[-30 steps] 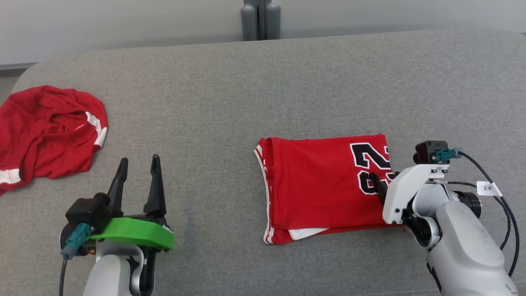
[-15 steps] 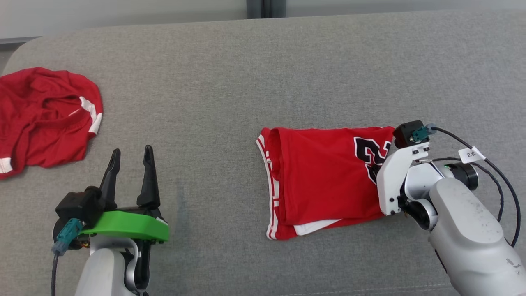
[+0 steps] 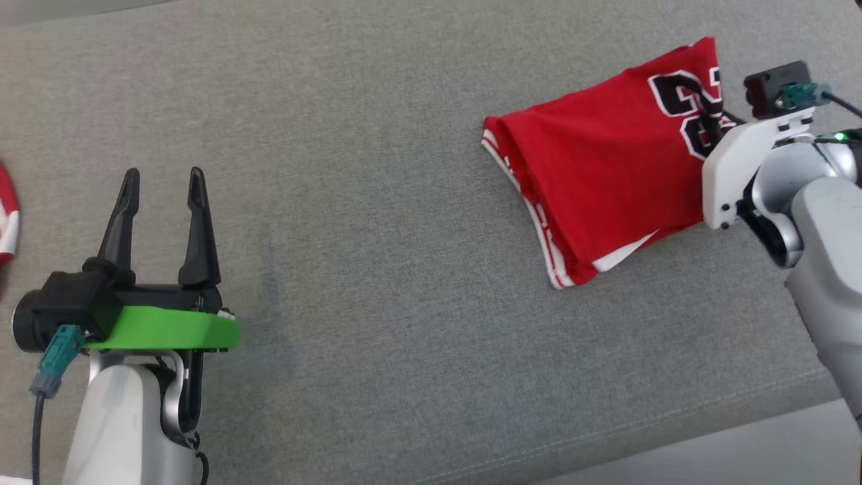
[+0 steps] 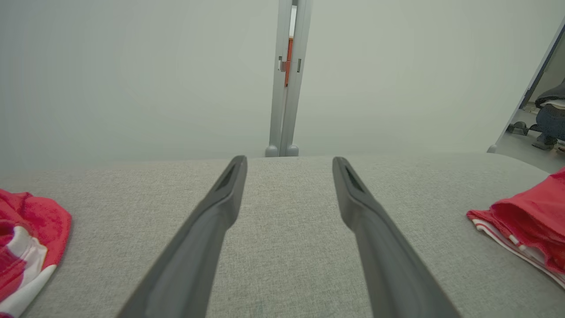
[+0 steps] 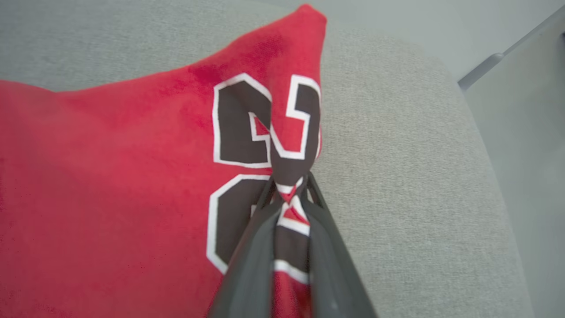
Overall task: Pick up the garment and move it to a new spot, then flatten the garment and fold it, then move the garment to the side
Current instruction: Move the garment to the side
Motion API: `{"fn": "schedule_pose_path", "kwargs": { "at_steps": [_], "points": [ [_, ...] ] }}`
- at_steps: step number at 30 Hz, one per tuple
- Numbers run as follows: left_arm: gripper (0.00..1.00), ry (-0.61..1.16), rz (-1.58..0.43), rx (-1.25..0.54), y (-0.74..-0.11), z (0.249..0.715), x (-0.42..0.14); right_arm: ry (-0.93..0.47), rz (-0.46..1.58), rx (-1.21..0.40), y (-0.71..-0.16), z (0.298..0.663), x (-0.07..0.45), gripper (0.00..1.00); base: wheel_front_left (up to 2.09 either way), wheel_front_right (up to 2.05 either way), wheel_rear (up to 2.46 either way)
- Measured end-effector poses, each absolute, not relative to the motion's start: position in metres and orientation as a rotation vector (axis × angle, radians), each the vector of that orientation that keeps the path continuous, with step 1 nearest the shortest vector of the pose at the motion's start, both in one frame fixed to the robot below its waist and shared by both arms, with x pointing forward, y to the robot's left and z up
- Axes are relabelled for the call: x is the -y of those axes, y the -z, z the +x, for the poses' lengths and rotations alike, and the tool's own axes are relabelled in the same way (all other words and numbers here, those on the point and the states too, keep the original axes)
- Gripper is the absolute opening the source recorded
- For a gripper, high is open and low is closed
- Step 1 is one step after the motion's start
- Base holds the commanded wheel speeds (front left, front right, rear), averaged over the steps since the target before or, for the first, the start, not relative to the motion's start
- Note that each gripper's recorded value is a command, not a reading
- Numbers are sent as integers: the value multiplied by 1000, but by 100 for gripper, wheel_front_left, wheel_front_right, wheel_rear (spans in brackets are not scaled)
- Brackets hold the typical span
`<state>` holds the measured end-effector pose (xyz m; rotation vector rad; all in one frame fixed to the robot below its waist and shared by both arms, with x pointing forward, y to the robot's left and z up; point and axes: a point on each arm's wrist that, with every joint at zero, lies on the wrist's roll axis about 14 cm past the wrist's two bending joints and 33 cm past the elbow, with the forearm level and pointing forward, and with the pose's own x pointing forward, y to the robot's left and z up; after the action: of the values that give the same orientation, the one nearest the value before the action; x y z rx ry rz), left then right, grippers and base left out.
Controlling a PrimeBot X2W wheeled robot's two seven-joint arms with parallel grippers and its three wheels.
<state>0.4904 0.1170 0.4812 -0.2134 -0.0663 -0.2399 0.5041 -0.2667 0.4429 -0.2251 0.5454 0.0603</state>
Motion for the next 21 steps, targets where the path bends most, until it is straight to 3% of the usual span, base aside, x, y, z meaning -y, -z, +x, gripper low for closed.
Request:
{"fn": "schedule_pose_path", "kwargs": {
  "at_steps": [10, 18, 19, 20, 21],
  "points": [
    [100, 368, -206, 47, -450, 515, -74, 196, -420, -534, -455, 505, 396, 0, 0, 0, 0],
    [100, 393, -209, 20, -427, 521, -70, 241, -523, -528, -449, 514, 426, 0, 0, 0, 0],
    [100, 393, -210, 15, -425, 521, -70, 240, -533, -529, -446, 515, 427, 41, 0, 0, 0],
    [100, 391, -210, 11, -424, 520, -71, 235, -548, -526, -445, 516, 427, 100, 0, 0, 0],
    [100, 390, -210, 10, -423, 520, -71, 229, -562, -514, -446, 519, 426, 100, 0, 0, 0]
  ]
}}
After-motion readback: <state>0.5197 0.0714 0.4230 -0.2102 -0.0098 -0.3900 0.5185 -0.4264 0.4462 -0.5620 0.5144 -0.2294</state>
